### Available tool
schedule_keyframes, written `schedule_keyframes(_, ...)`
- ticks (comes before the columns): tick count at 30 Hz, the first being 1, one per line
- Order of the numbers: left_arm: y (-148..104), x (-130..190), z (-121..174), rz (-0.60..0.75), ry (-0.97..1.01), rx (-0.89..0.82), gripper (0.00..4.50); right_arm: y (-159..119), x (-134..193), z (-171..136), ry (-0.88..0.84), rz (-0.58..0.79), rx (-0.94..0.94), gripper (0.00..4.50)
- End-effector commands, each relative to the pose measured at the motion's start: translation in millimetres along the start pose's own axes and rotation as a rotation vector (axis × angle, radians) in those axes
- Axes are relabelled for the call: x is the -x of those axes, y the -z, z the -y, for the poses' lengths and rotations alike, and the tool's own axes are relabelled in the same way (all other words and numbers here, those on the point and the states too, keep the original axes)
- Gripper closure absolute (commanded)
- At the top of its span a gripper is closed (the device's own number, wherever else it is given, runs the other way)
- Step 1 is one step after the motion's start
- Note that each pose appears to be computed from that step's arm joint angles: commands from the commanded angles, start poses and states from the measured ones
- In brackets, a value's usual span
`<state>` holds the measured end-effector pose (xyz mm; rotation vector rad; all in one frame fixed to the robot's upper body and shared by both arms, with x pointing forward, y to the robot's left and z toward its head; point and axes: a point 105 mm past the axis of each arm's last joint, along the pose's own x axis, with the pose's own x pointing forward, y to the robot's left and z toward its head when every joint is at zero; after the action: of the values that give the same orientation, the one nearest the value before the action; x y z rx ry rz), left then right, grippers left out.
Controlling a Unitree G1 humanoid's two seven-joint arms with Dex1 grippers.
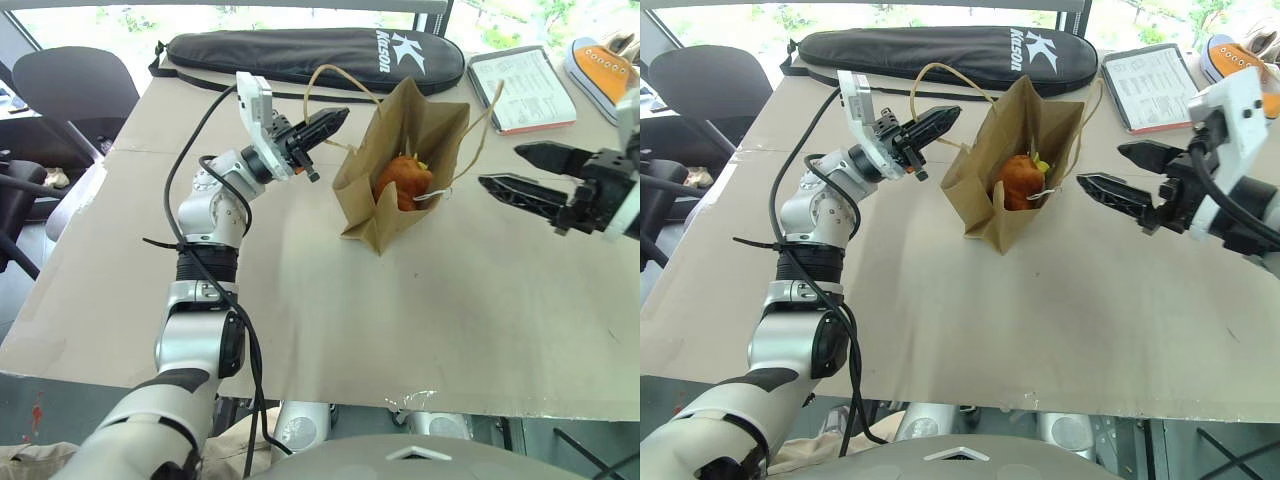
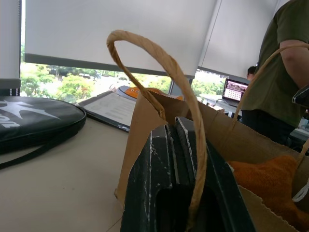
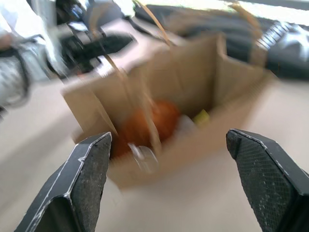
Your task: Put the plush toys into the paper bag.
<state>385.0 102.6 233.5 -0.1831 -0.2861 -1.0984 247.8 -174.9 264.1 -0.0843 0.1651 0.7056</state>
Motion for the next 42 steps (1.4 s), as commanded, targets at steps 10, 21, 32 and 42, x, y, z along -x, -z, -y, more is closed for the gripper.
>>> schedule_keyframes(10,-17.0,-3.2,1.1,0.020,0.035,-0.023,4.50,55.3,-53.6,-1.5,-0.041,-0.083,0.144,4.37)
schedule_keyframes(21,-52.6,35.6,21.6,-0.002,0.118,0.063,2.42,36.4,-102.8,-40.6,-0.302,0.096,0.043,4.50)
schedule_keyframes(32,-62.8,96.5,57.1,-0.135,0.147,0.212,0.05,35.5,-123.1,-61.6,-0.387,0.116,0.043,4.50)
schedule_keyframes(42,-63.3,90.6,43.0,-0.197,0.063,-0.017,0.05,33.1,-134.4,-57.4,-0.394,0.131,0.067,4.50)
